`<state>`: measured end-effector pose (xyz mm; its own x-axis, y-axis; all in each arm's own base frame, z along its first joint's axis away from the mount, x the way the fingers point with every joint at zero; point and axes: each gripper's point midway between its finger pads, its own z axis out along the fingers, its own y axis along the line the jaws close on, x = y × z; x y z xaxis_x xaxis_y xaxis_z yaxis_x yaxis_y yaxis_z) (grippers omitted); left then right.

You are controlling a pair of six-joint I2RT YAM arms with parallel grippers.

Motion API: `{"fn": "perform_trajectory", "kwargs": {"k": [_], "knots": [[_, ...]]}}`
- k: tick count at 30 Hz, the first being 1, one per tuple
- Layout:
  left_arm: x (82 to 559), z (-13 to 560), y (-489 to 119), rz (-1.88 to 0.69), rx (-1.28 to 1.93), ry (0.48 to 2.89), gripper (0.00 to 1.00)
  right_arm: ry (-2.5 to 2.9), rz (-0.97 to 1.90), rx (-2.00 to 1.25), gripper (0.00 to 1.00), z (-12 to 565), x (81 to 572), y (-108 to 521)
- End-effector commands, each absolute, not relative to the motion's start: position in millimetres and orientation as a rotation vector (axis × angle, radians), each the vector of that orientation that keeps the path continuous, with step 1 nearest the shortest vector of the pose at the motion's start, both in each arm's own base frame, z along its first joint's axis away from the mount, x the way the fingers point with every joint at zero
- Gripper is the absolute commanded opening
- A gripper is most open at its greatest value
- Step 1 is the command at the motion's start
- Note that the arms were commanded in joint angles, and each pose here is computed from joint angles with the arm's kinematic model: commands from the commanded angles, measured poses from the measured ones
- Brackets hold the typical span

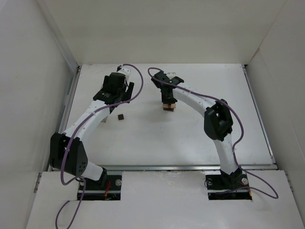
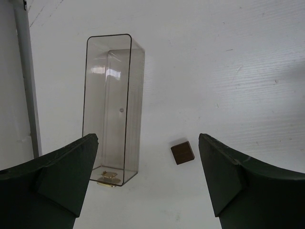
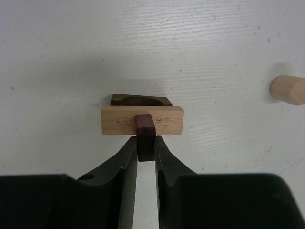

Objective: Build the wood block tower

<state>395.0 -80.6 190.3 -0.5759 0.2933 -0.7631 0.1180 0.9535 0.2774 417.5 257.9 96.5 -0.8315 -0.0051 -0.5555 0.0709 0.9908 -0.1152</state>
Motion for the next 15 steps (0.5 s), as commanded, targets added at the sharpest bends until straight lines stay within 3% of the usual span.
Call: {"fn": "perform_trajectory", "kwargs": {"k": [1, 15], "knots": [[396.2, 193.0, -82.7, 0.227, 0.266, 2.166, 0.84, 2.525, -0.181, 0.065, 0.00, 102.6, 420.2, 263.3], [394.6, 189.2, -82.1, 0.230, 0.269, 2.174, 0.84, 2.502, -0.183, 0.097, 0.00, 108.4, 425.5, 264.1]]}}
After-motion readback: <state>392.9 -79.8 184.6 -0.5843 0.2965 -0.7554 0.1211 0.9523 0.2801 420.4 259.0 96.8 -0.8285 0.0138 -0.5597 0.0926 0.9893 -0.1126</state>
